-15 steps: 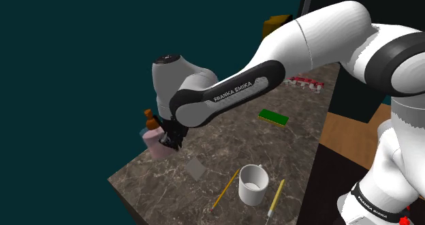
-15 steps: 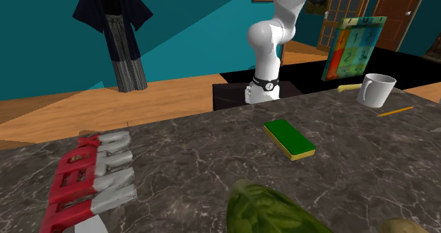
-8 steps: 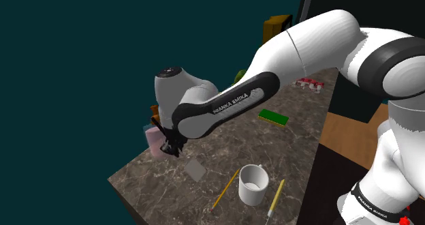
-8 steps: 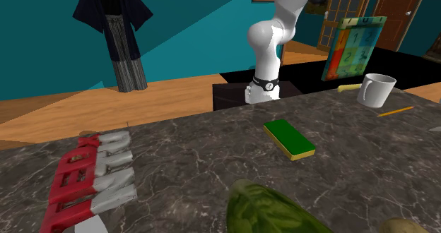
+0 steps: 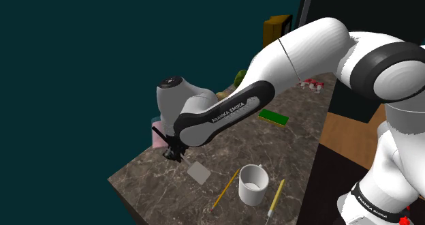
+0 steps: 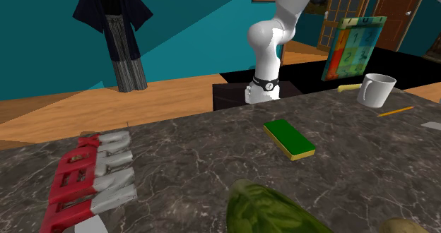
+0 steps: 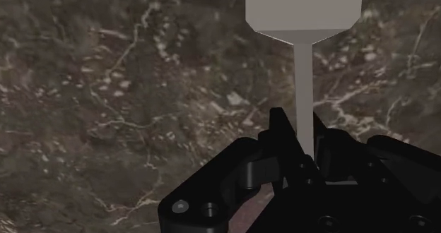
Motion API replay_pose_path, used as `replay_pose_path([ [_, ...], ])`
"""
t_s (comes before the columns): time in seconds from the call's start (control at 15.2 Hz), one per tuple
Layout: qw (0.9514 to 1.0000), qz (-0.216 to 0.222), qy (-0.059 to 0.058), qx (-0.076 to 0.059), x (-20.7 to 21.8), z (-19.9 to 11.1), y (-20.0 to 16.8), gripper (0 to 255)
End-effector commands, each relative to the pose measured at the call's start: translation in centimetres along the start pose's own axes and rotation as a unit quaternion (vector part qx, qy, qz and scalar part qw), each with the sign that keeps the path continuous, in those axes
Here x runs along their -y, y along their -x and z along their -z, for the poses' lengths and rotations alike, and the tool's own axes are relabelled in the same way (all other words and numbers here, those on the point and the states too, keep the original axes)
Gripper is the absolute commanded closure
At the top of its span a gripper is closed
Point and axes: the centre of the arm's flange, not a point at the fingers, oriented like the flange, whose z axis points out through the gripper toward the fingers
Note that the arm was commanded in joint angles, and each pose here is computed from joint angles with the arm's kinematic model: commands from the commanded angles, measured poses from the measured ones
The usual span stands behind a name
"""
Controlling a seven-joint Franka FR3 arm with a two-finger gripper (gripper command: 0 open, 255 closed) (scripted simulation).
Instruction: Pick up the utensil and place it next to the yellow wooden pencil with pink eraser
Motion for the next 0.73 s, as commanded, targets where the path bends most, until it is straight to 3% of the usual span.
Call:
replay_pose_path([
  [0.0,1.0,0.0,0.0,0.0,0.0,0.0,0.0,255],
  [0.13,1.0,0.0,0.0,0.0,0.0,0.0,0.0,255],
  [0.2,1.0,0.0,0.0,0.0,0.0,0.0,0.0,0],
  [0.53,1.0,0.0,0.0,0.0,0.0,0.0,0.0,0],
  [0.66,1.0,0.0,0.0,0.0,0.0,2.6,0.0,0],
])
